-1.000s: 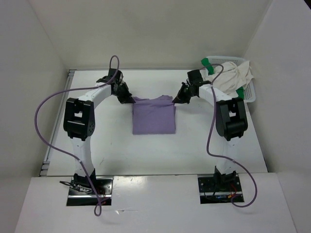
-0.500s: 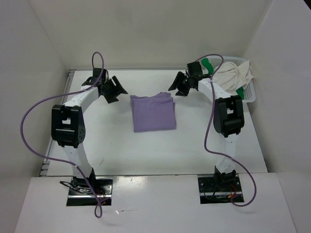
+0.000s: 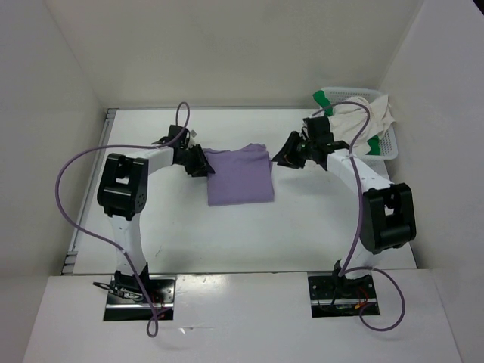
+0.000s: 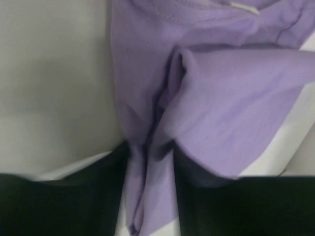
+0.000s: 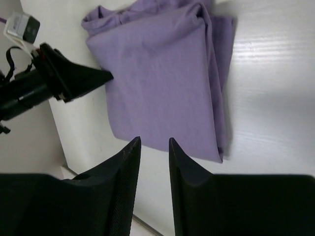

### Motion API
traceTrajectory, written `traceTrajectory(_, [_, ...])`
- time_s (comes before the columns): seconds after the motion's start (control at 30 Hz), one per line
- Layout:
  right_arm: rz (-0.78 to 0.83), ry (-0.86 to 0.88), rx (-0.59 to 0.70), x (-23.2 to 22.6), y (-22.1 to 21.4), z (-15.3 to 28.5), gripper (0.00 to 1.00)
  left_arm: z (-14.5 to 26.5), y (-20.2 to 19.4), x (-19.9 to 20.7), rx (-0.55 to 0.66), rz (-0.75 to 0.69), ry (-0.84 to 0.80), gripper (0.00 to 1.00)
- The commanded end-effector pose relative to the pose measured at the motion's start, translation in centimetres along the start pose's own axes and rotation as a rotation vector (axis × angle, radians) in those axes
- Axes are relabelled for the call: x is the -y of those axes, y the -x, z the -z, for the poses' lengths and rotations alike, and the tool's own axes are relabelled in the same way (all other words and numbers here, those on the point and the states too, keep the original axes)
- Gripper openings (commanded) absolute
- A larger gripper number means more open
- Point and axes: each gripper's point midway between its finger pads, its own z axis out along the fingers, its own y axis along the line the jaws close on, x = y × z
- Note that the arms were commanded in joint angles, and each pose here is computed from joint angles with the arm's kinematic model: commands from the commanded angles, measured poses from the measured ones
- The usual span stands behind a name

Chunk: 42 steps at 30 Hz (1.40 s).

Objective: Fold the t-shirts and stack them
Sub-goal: Put the neatly folded tshirt into the corner of the board with the left arm, then grab crumpled tshirt from bin with the right arm

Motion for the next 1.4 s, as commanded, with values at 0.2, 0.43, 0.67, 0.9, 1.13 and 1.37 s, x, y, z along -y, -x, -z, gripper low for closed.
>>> traceTrajectory(0.2, [0.032, 0.007, 0.014, 0.2, -1.7, 1.9, 0.35, -1.4, 8.0, 1.8, 0.135, 0.001, -0.038, 0.00])
traceTrajectory(0.43, [0.030, -0.006, -0.015, 1.1, -3.3, 2.4, 0.36, 9.2, 19.9, -6.1, 0.419, 0.149, 0.025, 0.00])
traceTrajectory(0.67, [0.035, 0.013, -0.041, 1.0, -3.9, 2.4, 0.36, 17.1, 21.5, -16.4, 0.582, 0.403, 0.137, 0.33])
traceTrajectory(0.9, [0.037, 0.002, -0.054, 1.6, -4.5, 2.3, 0.38, 23.1, 18.3, -16.6, 0.725, 0.486, 0.129, 0.93])
traceTrajectory(1.13, [0.055, -0.060, 0.053, 1.0, -1.1, 2.8, 0.32, 24.4, 13.8, -11.8, 0.765, 0.444, 0.111, 0.88])
traceTrajectory(1.37, [0.045, -0.115, 0.234, 0.8, 7.7, 5.1, 0.05, 17.1, 6.7, 1.9, 0.516, 0.140, -0.083, 0.53])
